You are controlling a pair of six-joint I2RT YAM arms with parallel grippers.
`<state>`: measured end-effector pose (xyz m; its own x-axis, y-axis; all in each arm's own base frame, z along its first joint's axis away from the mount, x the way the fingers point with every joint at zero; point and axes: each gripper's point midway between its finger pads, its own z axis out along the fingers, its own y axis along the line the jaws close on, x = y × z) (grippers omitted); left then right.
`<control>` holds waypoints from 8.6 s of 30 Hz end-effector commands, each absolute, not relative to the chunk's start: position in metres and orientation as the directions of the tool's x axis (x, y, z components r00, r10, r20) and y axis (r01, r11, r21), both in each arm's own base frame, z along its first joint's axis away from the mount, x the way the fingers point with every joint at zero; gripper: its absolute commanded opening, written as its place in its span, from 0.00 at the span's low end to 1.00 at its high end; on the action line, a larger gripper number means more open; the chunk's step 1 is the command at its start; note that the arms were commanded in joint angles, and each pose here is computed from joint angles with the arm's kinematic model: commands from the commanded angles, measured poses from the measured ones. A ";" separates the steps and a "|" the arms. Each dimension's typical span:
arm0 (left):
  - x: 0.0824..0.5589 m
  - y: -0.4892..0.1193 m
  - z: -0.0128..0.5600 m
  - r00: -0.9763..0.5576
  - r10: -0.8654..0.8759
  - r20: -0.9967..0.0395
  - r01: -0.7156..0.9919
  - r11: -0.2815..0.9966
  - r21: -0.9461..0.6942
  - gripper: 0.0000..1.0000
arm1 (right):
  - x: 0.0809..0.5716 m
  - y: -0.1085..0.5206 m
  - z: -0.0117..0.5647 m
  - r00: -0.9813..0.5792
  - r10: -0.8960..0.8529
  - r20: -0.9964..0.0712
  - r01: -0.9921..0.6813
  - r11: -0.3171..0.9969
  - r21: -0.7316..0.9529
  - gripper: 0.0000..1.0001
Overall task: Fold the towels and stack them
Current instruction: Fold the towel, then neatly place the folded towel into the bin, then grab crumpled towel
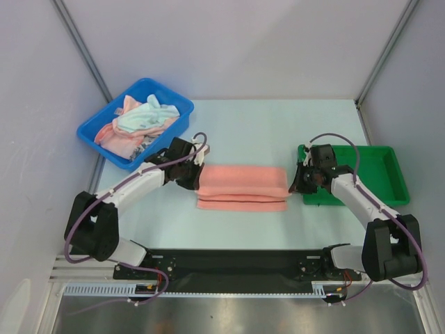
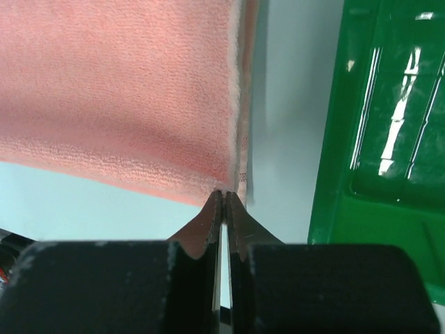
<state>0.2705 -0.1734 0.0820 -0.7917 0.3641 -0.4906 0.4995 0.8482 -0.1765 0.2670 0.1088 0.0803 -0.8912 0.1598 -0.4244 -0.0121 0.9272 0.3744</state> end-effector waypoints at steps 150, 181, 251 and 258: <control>0.342 -0.153 0.180 -0.783 0.052 -0.619 0.093 0.995 -0.035 0.63 | 0.364 -0.218 0.181 -0.793 0.193 -0.577 0.484 0.776 -0.405 0.00; 0.337 -0.169 0.193 -0.749 -0.013 -0.662 0.124 0.979 -0.160 0.66 | 0.363 -0.048 0.099 -0.797 0.385 -0.466 0.378 0.919 0.114 0.55; 0.565 0.094 0.163 -0.563 -0.398 -0.724 -0.524 0.850 -0.060 0.00 | 0.413 0.111 0.306 -0.395 0.279 -0.875 -0.123 0.928 0.352 1.00; 0.555 0.033 0.290 -0.418 -0.347 -0.840 -0.337 0.918 -0.211 0.00 | 0.407 0.121 0.287 -0.461 0.263 -0.848 -0.123 0.927 0.354 1.00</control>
<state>0.5560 0.0765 0.1546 -0.6031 -0.3887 -0.6966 -0.4918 0.8687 -0.0589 0.4056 0.1197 0.2744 -0.4801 0.2793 -0.8316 -0.1154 0.9196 0.3755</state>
